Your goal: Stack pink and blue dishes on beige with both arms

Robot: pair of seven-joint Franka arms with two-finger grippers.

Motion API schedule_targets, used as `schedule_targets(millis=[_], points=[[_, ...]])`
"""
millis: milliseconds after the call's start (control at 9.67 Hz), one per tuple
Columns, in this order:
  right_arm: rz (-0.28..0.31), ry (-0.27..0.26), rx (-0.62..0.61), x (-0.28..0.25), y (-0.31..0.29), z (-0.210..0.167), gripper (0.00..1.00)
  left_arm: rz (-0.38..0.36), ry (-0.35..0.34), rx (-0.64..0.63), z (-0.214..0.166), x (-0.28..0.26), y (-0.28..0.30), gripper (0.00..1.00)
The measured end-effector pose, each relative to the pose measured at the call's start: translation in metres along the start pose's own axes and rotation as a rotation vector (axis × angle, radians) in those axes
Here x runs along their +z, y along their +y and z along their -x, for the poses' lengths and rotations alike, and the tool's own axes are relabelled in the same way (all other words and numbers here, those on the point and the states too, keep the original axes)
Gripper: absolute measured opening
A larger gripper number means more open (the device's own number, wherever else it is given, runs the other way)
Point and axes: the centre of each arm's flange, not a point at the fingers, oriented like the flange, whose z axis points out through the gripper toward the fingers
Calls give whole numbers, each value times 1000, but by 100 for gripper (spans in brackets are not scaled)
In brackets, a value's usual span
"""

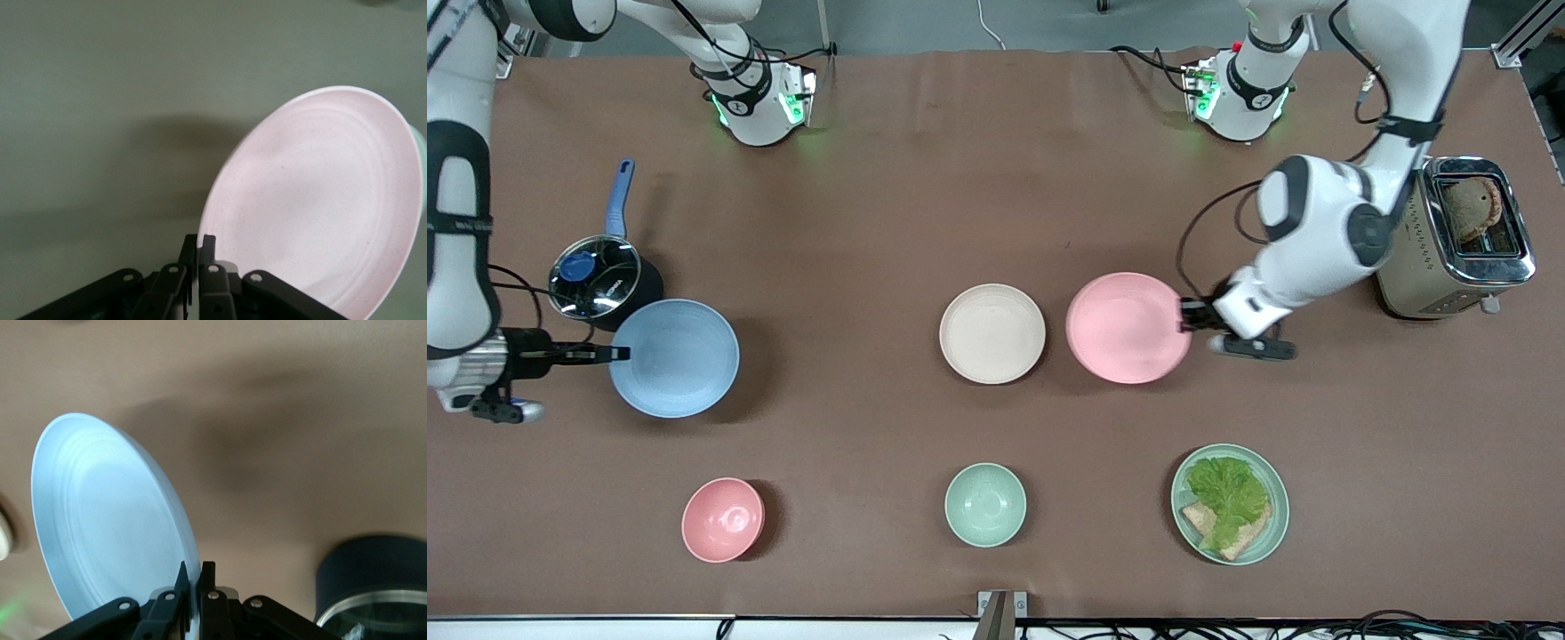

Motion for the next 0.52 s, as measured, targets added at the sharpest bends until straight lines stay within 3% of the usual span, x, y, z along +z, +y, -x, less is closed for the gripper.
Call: schedule_targets(millis=[207, 517], points=[[43, 19, 77, -34, -93, 27, 7, -35, 6, -79, 9, 31, 68, 5], [73, 18, 131, -17, -228, 59, 7, -125, 61, -176, 23, 97, 133, 5]])
